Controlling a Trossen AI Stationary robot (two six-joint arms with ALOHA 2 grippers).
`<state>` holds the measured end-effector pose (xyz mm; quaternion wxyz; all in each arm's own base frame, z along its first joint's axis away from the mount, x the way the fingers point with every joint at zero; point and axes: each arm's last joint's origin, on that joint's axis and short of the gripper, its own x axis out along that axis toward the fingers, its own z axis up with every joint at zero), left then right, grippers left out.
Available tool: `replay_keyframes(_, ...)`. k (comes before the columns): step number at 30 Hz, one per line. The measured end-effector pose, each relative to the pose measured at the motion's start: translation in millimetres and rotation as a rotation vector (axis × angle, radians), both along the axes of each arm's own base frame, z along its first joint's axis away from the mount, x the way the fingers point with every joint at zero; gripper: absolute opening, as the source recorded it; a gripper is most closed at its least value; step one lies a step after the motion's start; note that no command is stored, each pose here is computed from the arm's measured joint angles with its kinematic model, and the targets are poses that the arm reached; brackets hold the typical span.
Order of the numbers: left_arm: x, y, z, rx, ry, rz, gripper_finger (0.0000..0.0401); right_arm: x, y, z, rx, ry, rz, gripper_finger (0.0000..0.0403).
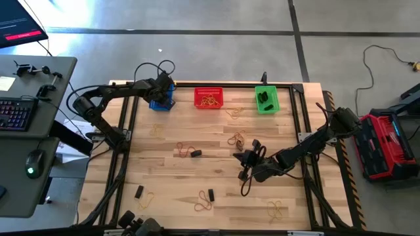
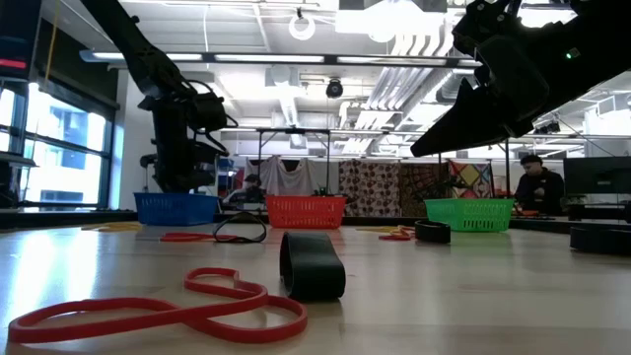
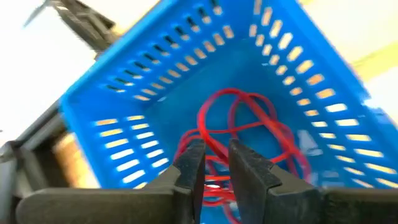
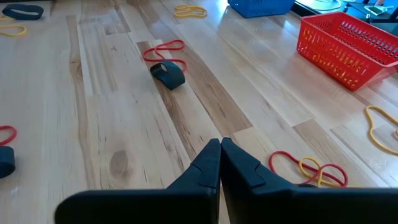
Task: Sort rubber bands into baskets
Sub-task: Put the orange rubberband into the blue bin, then put the black rubberband into the green bin
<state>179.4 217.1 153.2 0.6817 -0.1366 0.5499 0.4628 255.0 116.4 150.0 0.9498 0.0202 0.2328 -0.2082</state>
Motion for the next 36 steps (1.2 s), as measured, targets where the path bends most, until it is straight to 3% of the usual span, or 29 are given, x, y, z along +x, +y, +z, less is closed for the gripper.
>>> replay_keyframes(8,7.0,-6.4,1.0,0.06,0.083,-0.033,0.0083,0.0,0.1,0.0,0.0,0.0,0.0,0.0)
replay_keyframes(24,20.0,-20.1,4.5,0.202,0.276,-0.103,0.0083,0.0,0.0,-0.1,0.0,0.0,0.0,0.0)
replay_keyframes(30,19.5,-23.8,14.7,0.229,0.263,-0.115,0.0083,0.0,0.1,-0.1,0.0,0.0,0.0,0.0)
replay_keyframes(36,13.9,-35.6,42.9,0.275,0.199,-0.138,0.0083,0.0,0.0,0.0,-0.002,-0.001,-0.003,0.0)
